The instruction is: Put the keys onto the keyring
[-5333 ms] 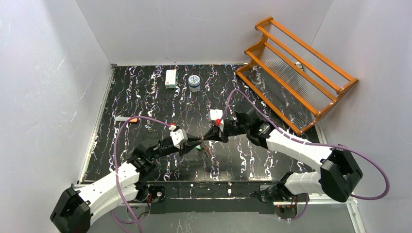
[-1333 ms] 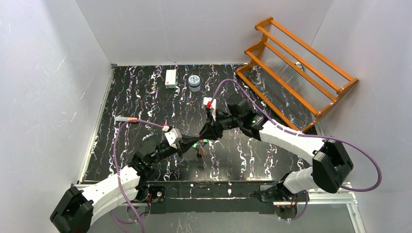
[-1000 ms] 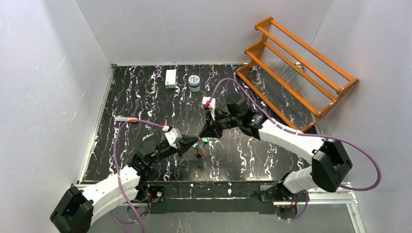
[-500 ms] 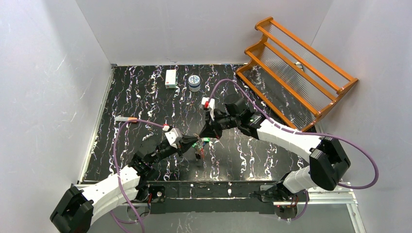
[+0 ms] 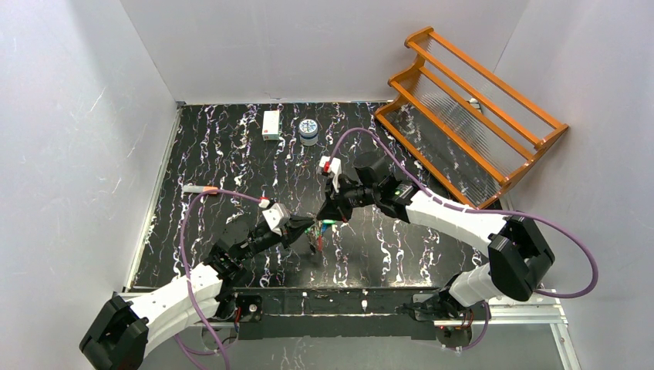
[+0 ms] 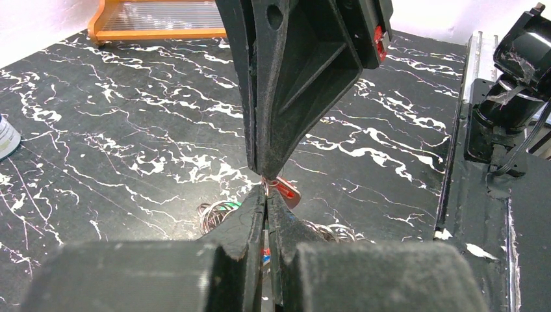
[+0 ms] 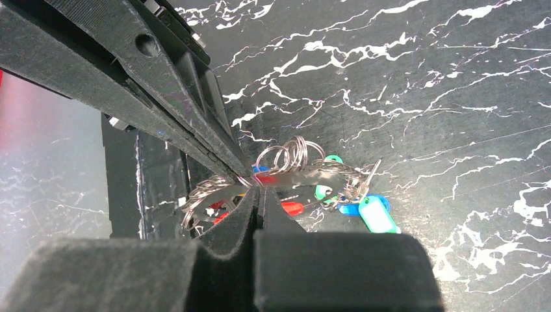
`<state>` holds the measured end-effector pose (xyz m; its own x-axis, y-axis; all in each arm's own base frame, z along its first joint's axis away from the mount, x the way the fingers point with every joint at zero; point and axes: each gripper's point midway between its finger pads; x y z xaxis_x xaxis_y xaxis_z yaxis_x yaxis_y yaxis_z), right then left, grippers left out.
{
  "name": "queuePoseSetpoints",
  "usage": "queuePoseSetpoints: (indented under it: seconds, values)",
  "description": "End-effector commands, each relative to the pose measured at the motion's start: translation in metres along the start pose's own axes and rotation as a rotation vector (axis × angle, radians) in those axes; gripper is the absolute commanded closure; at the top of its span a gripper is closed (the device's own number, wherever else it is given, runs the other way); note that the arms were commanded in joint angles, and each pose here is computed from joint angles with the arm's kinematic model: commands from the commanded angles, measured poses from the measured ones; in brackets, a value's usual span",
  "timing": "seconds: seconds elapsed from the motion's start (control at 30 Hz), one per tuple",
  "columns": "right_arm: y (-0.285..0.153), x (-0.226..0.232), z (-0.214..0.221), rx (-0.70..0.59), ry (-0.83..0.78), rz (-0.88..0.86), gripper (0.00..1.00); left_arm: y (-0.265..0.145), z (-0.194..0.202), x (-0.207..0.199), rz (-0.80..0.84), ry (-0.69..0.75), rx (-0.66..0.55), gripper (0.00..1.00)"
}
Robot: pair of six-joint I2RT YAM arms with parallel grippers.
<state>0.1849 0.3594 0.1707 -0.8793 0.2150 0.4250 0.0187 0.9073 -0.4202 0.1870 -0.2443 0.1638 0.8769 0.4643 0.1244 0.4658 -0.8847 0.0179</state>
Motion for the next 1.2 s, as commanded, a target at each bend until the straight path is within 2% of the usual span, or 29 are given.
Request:
queuePoseSetpoints:
  seconds: [0.0,0.3,0.37,0.57,0.63,0.77,0.97,1.07,1.17]
  values:
    - [0.003,-0.024,0.015,0.031,0.030,0.099,0.99,0.001,-0.032,0.000,0.012,0.055,-0.115,1.00]
    - [0.004,-0.031,0.023,0.045,0.077,0.133,0.97,0.001,-0.034,0.000,0.010,0.059,-0.120,1.00]
    - [0.004,-0.034,0.026,0.052,0.090,0.145,0.84,0.001,-0.034,0.000,0.011,0.061,-0.122,1.00]
    - [0.004,-0.037,0.029,0.061,0.097,0.154,0.71,0.002,-0.035,0.000,0.012,0.061,-0.122,1.00]
    - [0.004,-0.037,0.028,0.058,0.090,0.157,0.63,0.002,-0.035,0.000,0.011,0.061,-0.122,1.00]
    - [-0.001,-0.030,0.020,0.031,0.045,0.135,0.56,0.001,-0.036,0.000,0.010,0.061,-0.125,1.00]
    - [-0.015,-0.017,0.007,-0.057,-0.144,0.094,0.37,0.002,-0.036,0.001,0.009,0.063,-0.125,1.00]
    - [-0.025,-0.011,0.001,-0.115,-0.227,0.095,0.30,0.002,-0.036,0.001,0.010,0.065,-0.125,1.00]
    - [-0.031,-0.004,-0.003,-0.163,-0.313,0.071,0.30,0.002,-0.037,0.000,0.014,0.067,-0.125,1.00]
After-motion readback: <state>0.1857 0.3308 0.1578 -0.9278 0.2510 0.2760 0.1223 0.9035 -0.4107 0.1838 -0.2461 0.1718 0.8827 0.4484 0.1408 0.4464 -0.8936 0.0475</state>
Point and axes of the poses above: each gripper's point midway between its finger pads, its own y axis out along the fingers, its own x axis along the line the jaws close on, z = x × y, and after that the axes turned 8 degrees about y, right-handed
